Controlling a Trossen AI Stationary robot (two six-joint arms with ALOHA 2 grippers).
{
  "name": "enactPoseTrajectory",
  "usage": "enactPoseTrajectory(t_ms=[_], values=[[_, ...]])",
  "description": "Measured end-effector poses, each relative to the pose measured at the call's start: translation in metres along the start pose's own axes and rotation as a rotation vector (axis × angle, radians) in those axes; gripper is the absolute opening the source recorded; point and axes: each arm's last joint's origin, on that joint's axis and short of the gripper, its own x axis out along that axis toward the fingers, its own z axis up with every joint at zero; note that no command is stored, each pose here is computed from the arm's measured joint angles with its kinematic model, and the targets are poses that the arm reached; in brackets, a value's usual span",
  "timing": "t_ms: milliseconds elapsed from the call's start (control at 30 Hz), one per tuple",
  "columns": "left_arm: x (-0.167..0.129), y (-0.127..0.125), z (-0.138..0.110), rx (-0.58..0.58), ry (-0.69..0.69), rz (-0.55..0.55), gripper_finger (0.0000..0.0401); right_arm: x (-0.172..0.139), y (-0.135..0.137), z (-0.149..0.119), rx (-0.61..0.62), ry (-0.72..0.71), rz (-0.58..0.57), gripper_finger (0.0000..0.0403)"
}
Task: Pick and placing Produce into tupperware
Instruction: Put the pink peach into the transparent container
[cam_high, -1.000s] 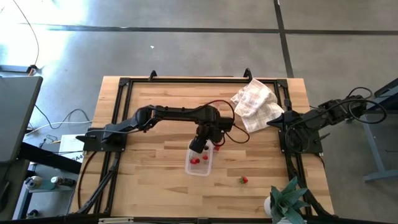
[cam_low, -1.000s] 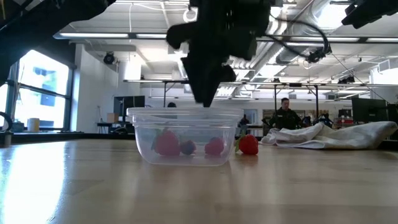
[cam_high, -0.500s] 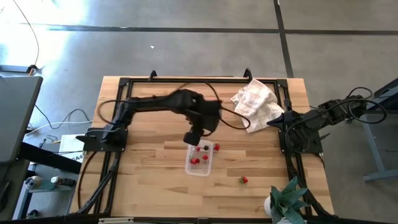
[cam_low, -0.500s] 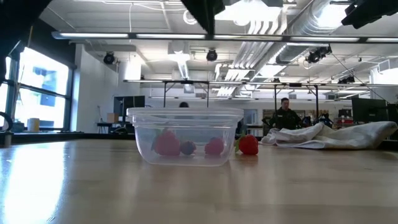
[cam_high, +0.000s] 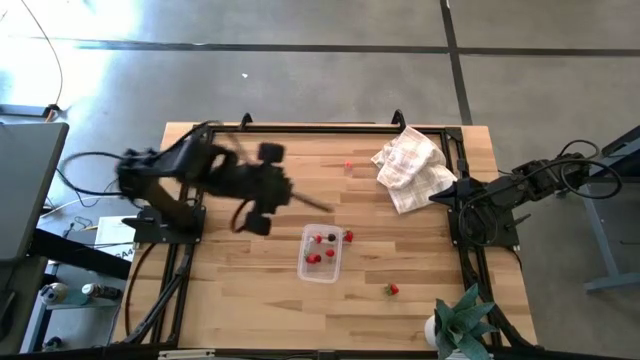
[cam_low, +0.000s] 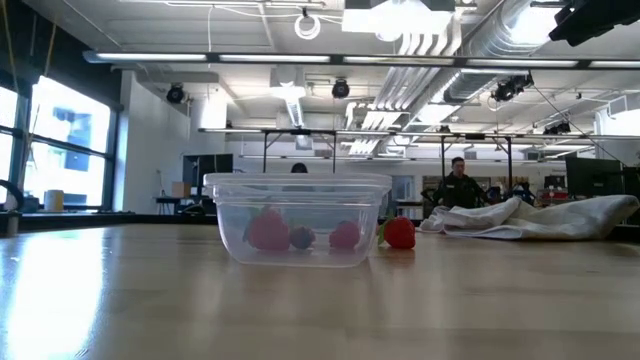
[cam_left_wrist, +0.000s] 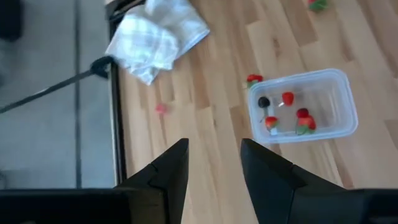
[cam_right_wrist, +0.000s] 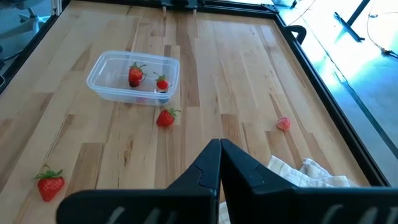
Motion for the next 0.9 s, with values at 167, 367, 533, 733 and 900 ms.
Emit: enactPoseTrajectory(t_ms=[167, 367, 533, 733, 900], values=[[0.004, -0.034, -0.045, -0.095, -0.141, 0.069, 0.0136, 0.0, 0.0, 0.0, 0.0, 0.0, 0.0, 0.0], [0.024, -0.054, -0.103, -0.121, -0.439, -0.049, 0.0136, 0.0, 0.0, 0.0, 0.0, 0.0, 0.0, 0.0], [0.041, -0.065, -0.151, -0.121, -0.426, -0.074, 0.0136, 0.0, 0.0, 0.0, 0.0, 0.0, 0.0, 0.0], [0.072, -0.081, -0.185, -0.094, -0.311, -0.031, 0.0136, 0.0, 0.0, 0.0, 0.0, 0.0, 0.0, 0.0], [0.09, -0.092, -0.194, -0.064, -0.245, -0.094, 0.0136, 0.0, 0.0, 0.0, 0.0, 0.0, 0.0, 0.0]])
